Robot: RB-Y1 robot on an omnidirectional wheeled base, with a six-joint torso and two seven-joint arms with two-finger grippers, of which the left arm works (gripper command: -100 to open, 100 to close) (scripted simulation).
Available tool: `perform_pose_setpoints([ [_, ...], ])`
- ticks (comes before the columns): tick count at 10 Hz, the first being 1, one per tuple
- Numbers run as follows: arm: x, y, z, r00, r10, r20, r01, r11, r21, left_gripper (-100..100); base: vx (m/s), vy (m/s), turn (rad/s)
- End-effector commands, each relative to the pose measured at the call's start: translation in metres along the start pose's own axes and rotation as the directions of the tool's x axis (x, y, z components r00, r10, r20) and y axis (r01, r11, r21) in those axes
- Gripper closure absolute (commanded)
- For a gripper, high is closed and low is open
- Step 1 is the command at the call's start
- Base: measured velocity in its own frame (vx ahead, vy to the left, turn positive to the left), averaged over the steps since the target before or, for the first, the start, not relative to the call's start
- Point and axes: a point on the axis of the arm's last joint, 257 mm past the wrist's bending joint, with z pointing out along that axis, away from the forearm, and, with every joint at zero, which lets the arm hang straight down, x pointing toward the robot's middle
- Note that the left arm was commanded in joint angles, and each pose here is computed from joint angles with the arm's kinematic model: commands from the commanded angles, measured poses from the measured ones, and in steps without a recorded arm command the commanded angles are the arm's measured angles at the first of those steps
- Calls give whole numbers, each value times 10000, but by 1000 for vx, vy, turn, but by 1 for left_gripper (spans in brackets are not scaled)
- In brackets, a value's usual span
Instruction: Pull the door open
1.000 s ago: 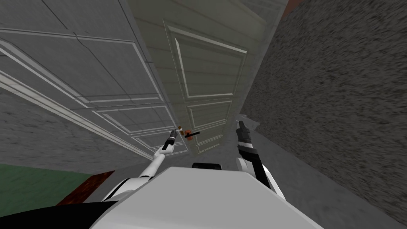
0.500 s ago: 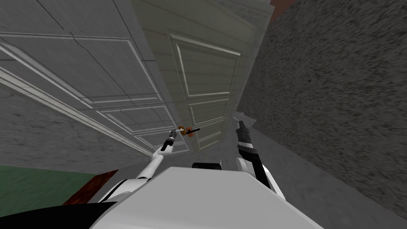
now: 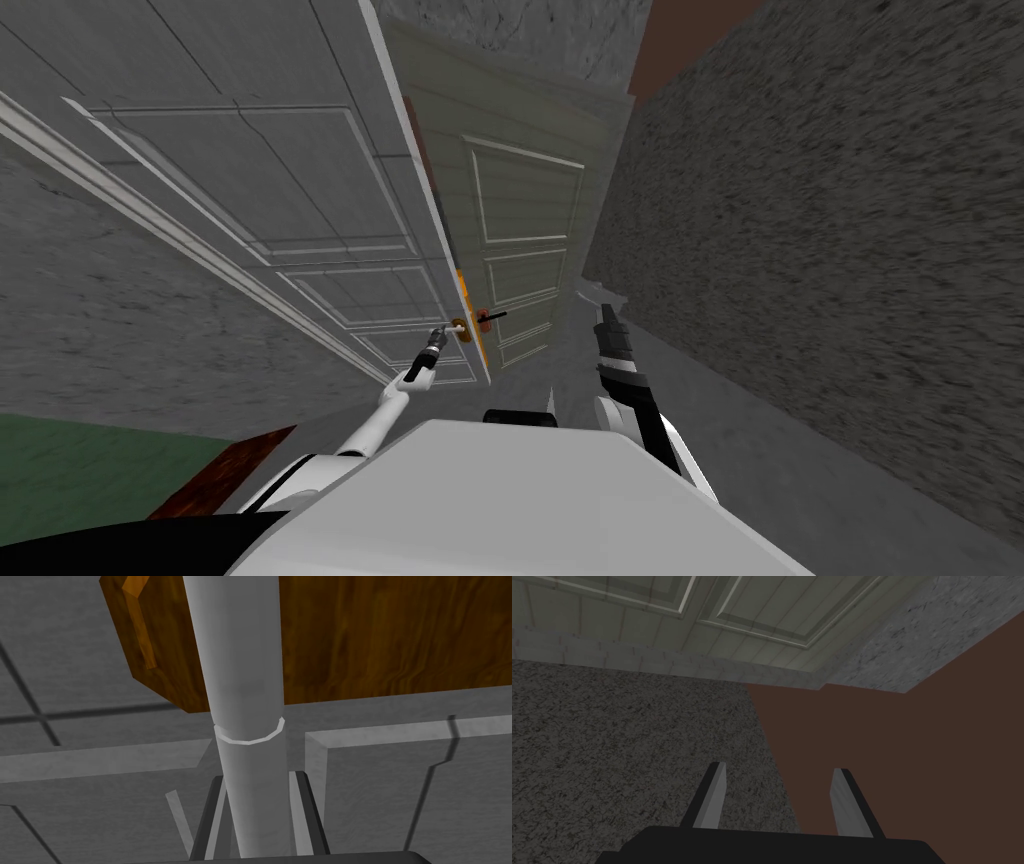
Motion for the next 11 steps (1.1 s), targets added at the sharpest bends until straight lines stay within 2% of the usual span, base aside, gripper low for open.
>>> perform_pose_setpoints([
  [1, 110, -48, 8, 9997, -58, -243, 60, 9999, 97, 100, -129, 50, -74],
  [2, 242, -60, 14, 9985, -138, -522, 146, 9998, 145, 100, -118, 70, -125],
  [3, 118, -21, -13, 9996, -61, -279, 62, 10000, 45, 100, -56, 44, -38],
  [8, 257, -54, -168, 9936, -61, -1127, 79, 9999, 153, 100, -188, 67, -109],
  [11, 356, -60, -281, 9857, -104, -1679, 133, 9998, 162, 100, -198, 93, -97],
])
